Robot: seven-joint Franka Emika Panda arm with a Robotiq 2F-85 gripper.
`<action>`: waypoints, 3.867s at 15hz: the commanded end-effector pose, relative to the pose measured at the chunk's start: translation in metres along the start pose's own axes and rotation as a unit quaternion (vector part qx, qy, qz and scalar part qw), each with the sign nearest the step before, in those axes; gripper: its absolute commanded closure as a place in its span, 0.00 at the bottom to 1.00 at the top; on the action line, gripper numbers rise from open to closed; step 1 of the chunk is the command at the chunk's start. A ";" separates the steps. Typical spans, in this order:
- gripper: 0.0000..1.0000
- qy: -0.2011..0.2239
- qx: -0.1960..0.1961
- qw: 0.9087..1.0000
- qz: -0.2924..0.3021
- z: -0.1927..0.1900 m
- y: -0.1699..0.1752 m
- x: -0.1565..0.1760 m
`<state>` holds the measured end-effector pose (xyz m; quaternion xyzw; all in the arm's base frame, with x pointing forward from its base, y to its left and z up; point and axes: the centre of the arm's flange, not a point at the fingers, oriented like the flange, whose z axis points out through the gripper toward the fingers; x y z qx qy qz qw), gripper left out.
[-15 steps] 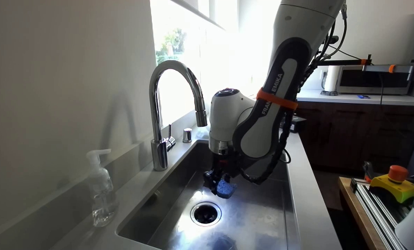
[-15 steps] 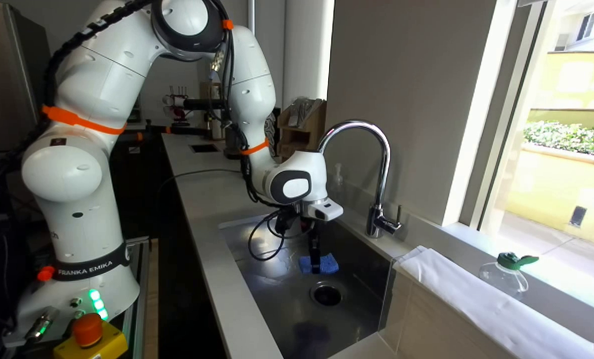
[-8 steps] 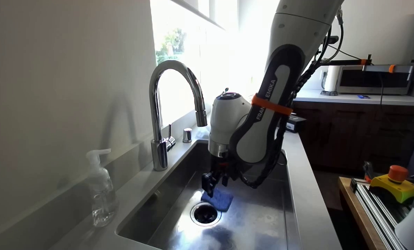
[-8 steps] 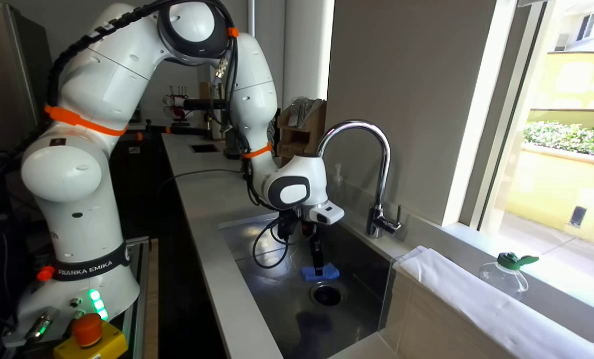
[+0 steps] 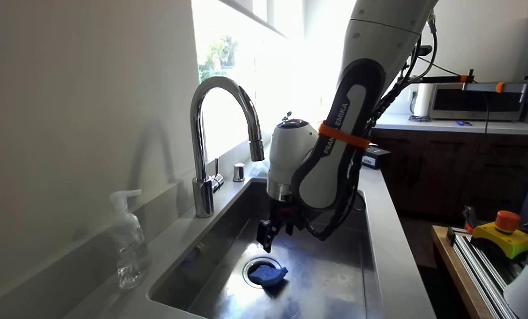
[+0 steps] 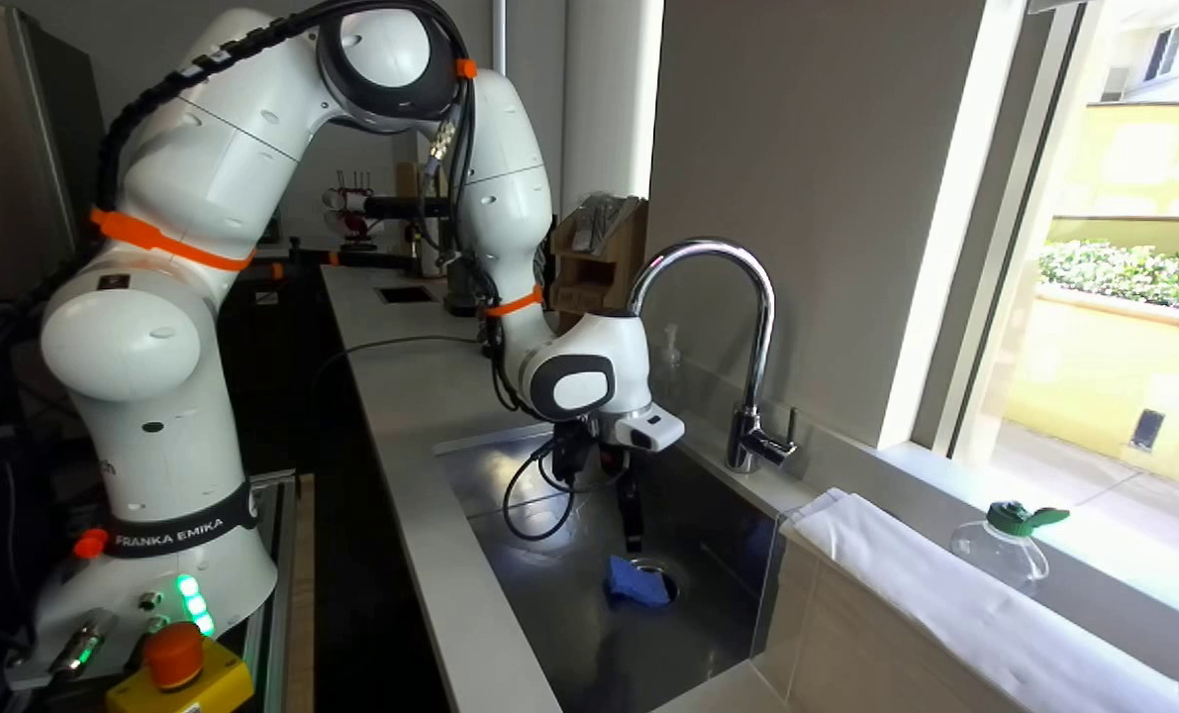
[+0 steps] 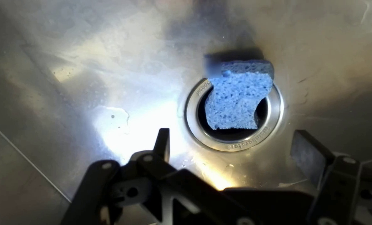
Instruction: Put the sponge on the hole in the sink
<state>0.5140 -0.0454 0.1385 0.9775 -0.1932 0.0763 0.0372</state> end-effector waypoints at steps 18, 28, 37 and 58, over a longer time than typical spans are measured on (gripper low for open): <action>0.00 -0.010 -0.005 1.000 -0.004 -0.027 0.036 -0.018; 0.00 -0.001 0.003 1.000 -0.015 -0.062 0.051 -0.039; 0.00 0.001 0.002 0.999 -0.046 -0.099 0.067 -0.053; 0.00 -0.035 -0.012 0.999 -0.020 -0.171 0.061 -0.068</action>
